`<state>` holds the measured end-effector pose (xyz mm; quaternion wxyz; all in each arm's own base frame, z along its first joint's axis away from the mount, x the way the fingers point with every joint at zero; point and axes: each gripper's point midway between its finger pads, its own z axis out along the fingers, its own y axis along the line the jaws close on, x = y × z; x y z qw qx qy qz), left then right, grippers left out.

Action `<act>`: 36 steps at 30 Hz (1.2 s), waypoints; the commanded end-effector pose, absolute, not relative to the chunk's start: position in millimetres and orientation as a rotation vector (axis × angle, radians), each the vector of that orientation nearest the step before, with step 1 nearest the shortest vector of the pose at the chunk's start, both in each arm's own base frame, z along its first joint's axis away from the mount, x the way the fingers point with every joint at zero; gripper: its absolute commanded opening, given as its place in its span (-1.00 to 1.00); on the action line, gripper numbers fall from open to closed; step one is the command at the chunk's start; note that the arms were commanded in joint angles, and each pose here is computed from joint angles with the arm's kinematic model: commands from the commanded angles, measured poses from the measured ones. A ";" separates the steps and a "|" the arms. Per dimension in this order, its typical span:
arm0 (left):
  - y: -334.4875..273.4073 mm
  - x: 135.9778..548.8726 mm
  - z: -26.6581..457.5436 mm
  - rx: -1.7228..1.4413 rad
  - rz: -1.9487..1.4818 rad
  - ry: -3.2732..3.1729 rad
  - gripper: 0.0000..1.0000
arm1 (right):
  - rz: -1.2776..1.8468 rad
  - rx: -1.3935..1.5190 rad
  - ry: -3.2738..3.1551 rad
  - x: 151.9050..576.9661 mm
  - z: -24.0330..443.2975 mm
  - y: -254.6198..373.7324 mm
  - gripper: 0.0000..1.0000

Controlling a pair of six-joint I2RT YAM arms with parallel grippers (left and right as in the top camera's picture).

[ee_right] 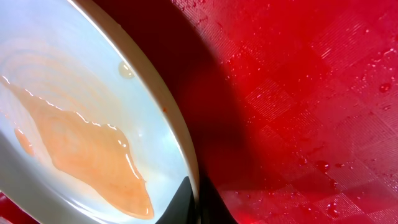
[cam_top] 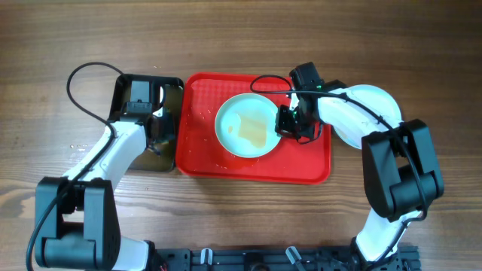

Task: Clean dirty plates on tray and stack at the side
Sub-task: 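Return the sponge to the black water tray with the left gripper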

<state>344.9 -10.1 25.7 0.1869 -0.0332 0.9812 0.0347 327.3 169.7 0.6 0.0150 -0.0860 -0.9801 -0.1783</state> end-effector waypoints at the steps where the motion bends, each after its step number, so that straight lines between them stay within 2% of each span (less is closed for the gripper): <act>1: -5.1 346.8 25.4 -0.097 0.124 2.754 0.39 | -0.485 -0.247 -3.038 320.7 -11.4 163.4 -0.91; 8: 4.1 367.2 31.7 -0.138 0.131 2.667 0.48 | -0.485 -0.247 -3.038 320.7 -11.4 163.3 -0.91; 12: 10.7 362.1 9.5 -0.164 0.141 2.727 0.48 | -0.488 -0.245 -3.041 321.5 -11.3 163.6 -0.91; 16: -13.5 362.0 -7.9 -0.127 -0.048 2.769 0.41 | -0.490 -0.245 -3.043 322.1 -11.3 163.8 -0.91; 17: -17.5 362.9 -8.0 -0.121 -0.080 2.767 0.26 | -0.490 -0.245 -3.043 322.0 -11.3 163.8 -0.91; 19: -17.7 363.7 -7.6 -0.121 -0.083 2.763 -0.77 | -0.490 -0.246 -3.043 322.0 -11.3 163.8 -0.91; 20: -17.8 363.0 -7.8 -0.120 -0.083 2.766 -0.92 | -0.490 -0.245 -3.043 322.0 -11.3 163.8 -0.91; 25: -17.7 371.6 9.0 -0.123 -0.087 2.713 -0.92 | -0.490 -0.244 -3.043 322.0 -11.3 163.8 -0.91; 26: -17.1 372.1 10.9 -0.123 -0.082 2.708 -0.86 | -0.490 -0.244 -3.043 322.0 -11.3 163.8 -0.91; 27: -15.3 371.8 13.8 -0.127 -0.068 2.703 -0.06 | -0.490 -0.244 -3.043 322.0 -11.3 163.8 -0.91; 28: -14.4 367.9 13.5 -0.129 -0.061 2.717 0.22 | -0.490 -0.244 -3.043 322.0 -11.3 163.8 -0.91; 34: -13.3 322.6 -2.3 -0.172 -0.048 2.910 0.19 | -0.490 -0.245 -3.044 322.3 -11.3 163.8 -0.91; 36: -13.4 322.1 -2.5 -0.172 -0.048 2.911 0.06 | -0.491 -0.244 -3.044 322.2 -11.3 163.9 -0.91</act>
